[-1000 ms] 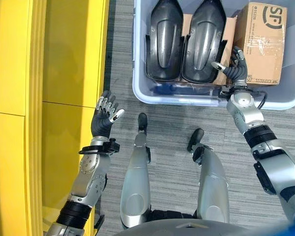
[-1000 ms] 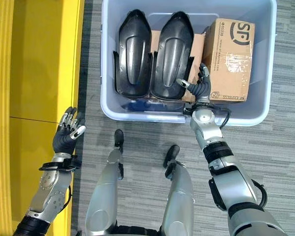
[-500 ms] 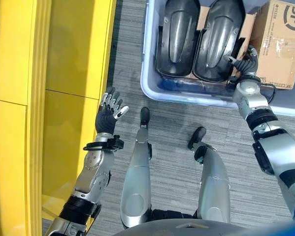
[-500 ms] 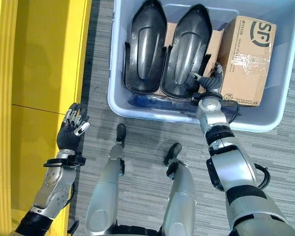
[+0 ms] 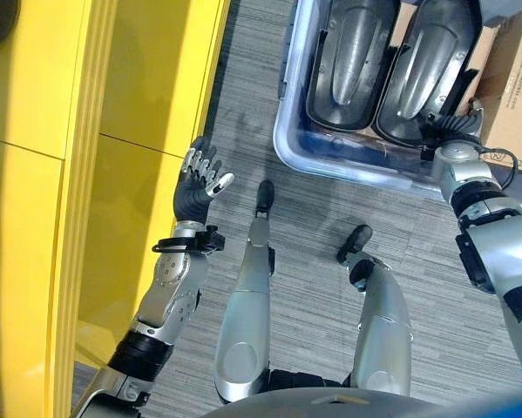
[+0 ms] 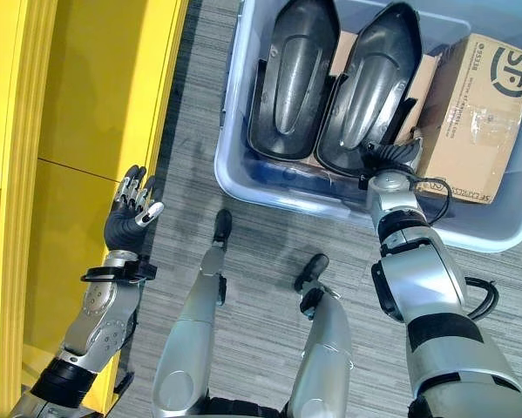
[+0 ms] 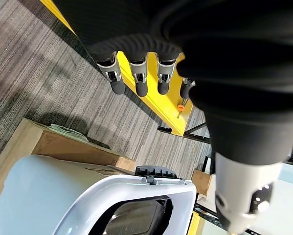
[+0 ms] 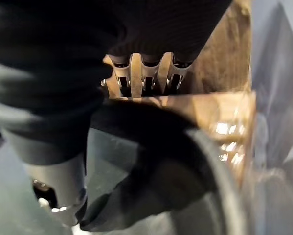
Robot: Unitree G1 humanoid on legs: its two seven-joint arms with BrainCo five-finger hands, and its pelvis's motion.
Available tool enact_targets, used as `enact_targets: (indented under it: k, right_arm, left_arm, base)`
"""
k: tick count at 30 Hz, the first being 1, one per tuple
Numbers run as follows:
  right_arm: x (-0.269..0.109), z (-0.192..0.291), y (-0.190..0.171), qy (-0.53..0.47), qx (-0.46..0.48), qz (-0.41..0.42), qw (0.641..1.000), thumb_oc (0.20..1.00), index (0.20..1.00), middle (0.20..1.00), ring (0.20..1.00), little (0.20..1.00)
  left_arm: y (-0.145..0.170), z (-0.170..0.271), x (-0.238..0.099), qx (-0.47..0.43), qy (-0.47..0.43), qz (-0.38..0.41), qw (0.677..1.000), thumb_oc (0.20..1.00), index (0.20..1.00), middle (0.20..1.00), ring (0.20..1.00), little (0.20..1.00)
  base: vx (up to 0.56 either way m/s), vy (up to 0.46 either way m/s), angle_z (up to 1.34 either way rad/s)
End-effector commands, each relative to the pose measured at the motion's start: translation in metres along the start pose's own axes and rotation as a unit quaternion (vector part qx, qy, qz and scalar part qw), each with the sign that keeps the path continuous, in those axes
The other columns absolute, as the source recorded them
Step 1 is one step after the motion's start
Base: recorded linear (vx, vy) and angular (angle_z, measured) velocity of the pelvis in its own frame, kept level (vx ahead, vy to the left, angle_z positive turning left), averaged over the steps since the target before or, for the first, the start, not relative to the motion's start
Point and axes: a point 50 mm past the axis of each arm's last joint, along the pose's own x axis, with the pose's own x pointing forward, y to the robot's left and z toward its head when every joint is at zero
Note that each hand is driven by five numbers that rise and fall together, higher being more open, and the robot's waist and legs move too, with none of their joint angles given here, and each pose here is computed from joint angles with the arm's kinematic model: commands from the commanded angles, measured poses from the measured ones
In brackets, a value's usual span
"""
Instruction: Move parts from the plastic box to the shelf.
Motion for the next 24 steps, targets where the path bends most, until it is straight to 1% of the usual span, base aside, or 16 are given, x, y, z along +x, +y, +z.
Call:
enact_targets:
  k: [1, 2, 3, 4, 11, 24]
  right_arm:
    - [0.0012, 0.0258, 0.0008, -0.056, -0.054, 0.007, 0.997, 1.000, 1.000, 1.000, 1.000, 1.000]
    - [0.0017, 0.0250, -0.0002, -0.058, -0.070, 0.005, 0.996, 0.576, 0.576, 0.576, 0.576, 0.576]
    - [0.0020, 0.0240, -0.0010, -0.056, -0.078, 0.003, 0.995, 0.363, 0.363, 0.363, 0.363, 0.363]
    - [0.0021, 0.0241, -0.0010, -0.056, -0.078, 0.003, 0.995, 0.200, 0.200, 0.200, 0.200, 0.200]
    - [0.0009, 0.0244, 0.0017, -0.058, -0.102, 0.000, 0.993, 0.200, 0.200, 0.200, 0.200, 0.200]
    - [0.0004, 0.0219, 0.0028, -0.043, -0.069, 0.000, 0.997, 0.200, 0.200, 0.200, 0.200, 0.200]
  left_arm:
    - [-0.0156, 0.0218, 0.0004, -0.002, -0.057, -0.036, 0.998, 1.000, 1.000, 1.000, 1.000, 1.000]
    - [-0.0162, 0.0225, 0.0012, -0.002, -0.059, -0.037, 0.998, 1.000, 1.000, 1.000, 1.000, 1.000]
    - [-0.0170, 0.0236, 0.0023, -0.002, -0.062, -0.039, 0.997, 1.000, 1.000, 1.000, 1.000, 1.000]
    - [-0.0171, 0.0236, 0.0023, -0.002, -0.062, -0.039, 0.997, 1.000, 1.000, 1.000, 1.000, 1.000]
    - [-0.0179, 0.0246, 0.0043, -0.005, -0.067, -0.036, 0.997, 1.000, 1.000, 1.000, 1.000, 1.000]
    - [-0.0144, 0.0269, 0.0047, 0.000, -0.068, -0.038, 0.997, 1.000, 1.000, 1.000, 1.000, 1.000]
  base:
    - [0.00, -0.002, 0.12]
    - [0.01, -0.008, 0.11]
    - [0.01, -0.008, 0.08]
    - [0.01, 0.007, 0.06]
    - [0.00, 0.006, 0.01]
    - [-0.02, 0.008, 0.00]
